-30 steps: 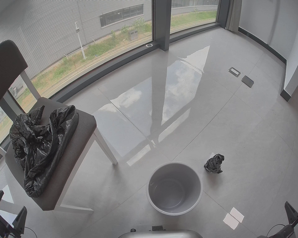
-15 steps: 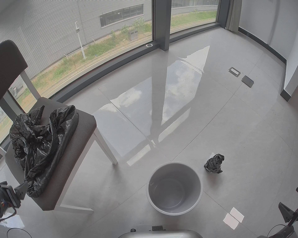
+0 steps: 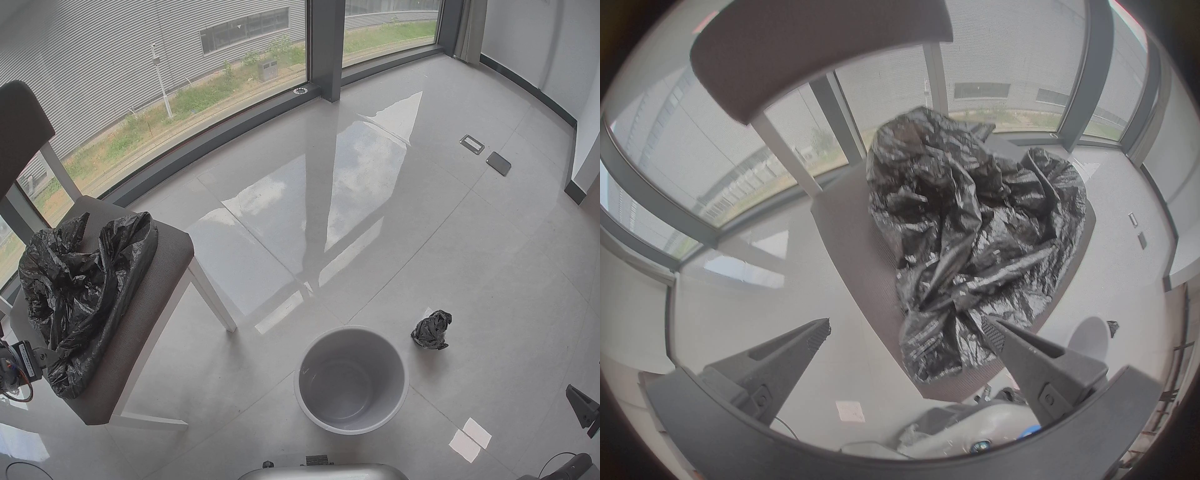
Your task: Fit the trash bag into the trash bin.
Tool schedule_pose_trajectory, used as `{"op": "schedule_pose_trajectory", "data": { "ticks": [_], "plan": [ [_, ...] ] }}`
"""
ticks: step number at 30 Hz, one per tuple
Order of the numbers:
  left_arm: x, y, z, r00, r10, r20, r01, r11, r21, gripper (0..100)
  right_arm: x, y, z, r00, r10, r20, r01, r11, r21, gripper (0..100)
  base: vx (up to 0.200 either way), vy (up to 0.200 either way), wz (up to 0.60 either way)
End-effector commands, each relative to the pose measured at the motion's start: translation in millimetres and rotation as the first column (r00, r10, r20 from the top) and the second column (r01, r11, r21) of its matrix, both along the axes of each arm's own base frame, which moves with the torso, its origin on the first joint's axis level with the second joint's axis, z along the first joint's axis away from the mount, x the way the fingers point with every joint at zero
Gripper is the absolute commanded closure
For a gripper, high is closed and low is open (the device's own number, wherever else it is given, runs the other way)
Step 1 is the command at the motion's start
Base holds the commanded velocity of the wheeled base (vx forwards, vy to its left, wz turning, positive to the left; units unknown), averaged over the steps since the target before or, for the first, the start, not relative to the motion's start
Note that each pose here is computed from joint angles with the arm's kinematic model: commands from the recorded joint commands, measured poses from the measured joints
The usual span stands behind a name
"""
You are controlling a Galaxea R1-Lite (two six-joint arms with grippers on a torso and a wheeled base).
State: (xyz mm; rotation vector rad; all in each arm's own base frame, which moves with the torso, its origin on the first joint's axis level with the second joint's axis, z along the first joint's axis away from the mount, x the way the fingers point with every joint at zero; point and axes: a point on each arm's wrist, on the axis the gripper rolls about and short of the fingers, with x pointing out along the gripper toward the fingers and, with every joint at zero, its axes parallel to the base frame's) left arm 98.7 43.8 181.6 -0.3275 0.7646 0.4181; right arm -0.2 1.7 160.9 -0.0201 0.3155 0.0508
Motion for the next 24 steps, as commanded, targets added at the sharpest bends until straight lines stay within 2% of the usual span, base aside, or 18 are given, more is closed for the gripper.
{"op": "schedule_pose_trajectory", "data": {
  "ticks": [1,7,13,17,21,24],
  "plan": [
    [-1,3,-2,1.000,0.019,-0.015,-0.019,0.999,-0.030,0,4,0,3,1.000,-0.004,-0.016,0.004,1.000,-0.001,0,0.000,0.000,0.00],
    [0,4,-13,0.998,0.016,-0.058,-0.019,0.998,-0.056,0,11,0,9,0.999,-0.005,-0.041,0.005,1.000,-0.002,0,0.000,0.000,0.00],
    [1,1,-18,0.997,-0.034,-0.065,0.028,0.995,-0.097,0,15,-1,14,0.999,-0.004,-0.045,0.004,1.000,-0.003,0,0.000,0.000,0.00],
    [10,3,-22,0.994,-0.055,-0.092,0.044,0.993,-0.111,0,14,-1,22,1.000,-0.002,-0.017,0.002,1.000,-0.010,0,0.000,0.000,0.00],
    [20,7,-24,0.993,-0.059,-0.098,0.048,0.992,-0.116,0,15,-1,25,1.000,-0.002,-0.010,0.002,1.000,-0.010,0,0.000,0.000,0.00],
    [29,11,-25,0.996,-0.057,-0.072,0.049,0.993,-0.109,0,14,-1,28,1.000,-0.002,0.003,0.002,1.000,-0.011,0,0.000,0.000,0.00]
  ]
}}
